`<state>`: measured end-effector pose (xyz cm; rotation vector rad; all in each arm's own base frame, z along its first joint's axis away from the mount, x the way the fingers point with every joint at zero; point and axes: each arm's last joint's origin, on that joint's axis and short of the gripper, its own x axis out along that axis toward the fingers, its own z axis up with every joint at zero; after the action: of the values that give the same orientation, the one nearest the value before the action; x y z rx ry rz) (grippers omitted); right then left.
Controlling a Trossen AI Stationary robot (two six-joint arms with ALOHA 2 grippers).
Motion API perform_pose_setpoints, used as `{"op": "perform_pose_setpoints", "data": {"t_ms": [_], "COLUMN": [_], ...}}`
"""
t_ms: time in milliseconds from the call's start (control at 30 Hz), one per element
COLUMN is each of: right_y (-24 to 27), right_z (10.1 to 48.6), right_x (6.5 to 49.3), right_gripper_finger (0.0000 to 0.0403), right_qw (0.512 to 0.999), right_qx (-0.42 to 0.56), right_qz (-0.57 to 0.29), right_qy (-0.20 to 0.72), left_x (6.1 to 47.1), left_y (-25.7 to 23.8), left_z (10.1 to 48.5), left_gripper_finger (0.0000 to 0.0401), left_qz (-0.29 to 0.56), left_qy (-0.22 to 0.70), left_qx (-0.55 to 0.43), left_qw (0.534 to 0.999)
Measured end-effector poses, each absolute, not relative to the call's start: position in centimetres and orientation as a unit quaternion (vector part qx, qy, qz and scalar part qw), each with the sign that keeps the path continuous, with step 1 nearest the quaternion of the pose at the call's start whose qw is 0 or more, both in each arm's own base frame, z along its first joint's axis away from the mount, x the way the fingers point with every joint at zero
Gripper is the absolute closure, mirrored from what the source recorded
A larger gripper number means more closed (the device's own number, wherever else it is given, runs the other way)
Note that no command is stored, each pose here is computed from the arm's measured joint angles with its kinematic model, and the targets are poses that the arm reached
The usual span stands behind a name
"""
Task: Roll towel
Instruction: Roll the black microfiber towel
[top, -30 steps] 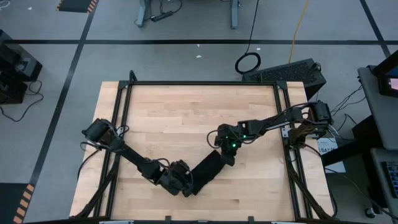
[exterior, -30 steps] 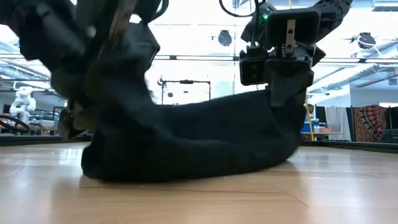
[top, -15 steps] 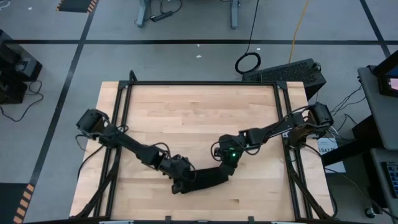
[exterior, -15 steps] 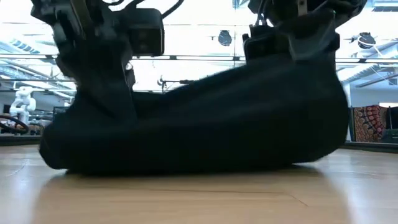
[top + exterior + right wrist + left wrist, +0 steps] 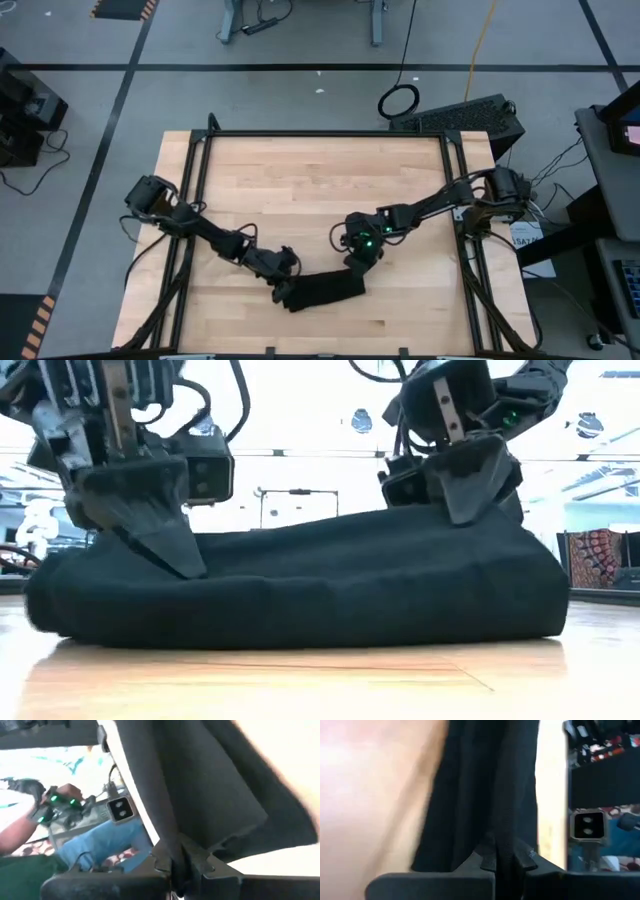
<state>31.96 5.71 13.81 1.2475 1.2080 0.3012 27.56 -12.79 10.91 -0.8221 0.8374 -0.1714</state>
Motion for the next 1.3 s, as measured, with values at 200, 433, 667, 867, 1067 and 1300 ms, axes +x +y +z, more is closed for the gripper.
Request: {"op": "perform_pose_setpoints", "data": {"t_ms": [200,433,667,867,1067,1300], "right_y": [5.5,4.4,5.4,8.8,9.2,8.9], "right_z": [14.4,17.3,22.0,22.1,16.8,11.9], "right_x": [31.9,29.1,27.3,29.2,31.7,33.6], "right_gripper_finger": [0.0387,0.0309,0.0257,0.0326,0.0394,0.04], "right_qw": [0.658,0.713,0.855,0.918,0.916,0.9], "right_qx": [0.529,0.44,0.239,0.154,0.168,0.219], "right_qz": [0.122,0.106,0.163,0.198,0.135,0.118], "right_qy": [0.522,0.536,0.43,0.307,0.34,0.357], "left_x": [28.1,28.5,28.7,28.8,28.7,28.7], "left_y": [-12.1,-11.1,-10.5,-10.1,-10.1,-10.0], "left_z": [10.9,11.0,11.0,10.9,10.9,10.8], "left_gripper_finger": [0.0392,0.0392,0.0392,0.0392,0.0385,0.0383], "left_qz": [-0.089,-0.095,-0.095,-0.088,-0.085,-0.08], "left_qy": [0.377,0.38,0.388,0.394,0.397,0.402], "left_qx": [-0.398,-0.414,-0.436,-0.45,-0.449,-0.447], "left_qw": [0.832,0.822,0.807,0.797,0.796,0.795]}}
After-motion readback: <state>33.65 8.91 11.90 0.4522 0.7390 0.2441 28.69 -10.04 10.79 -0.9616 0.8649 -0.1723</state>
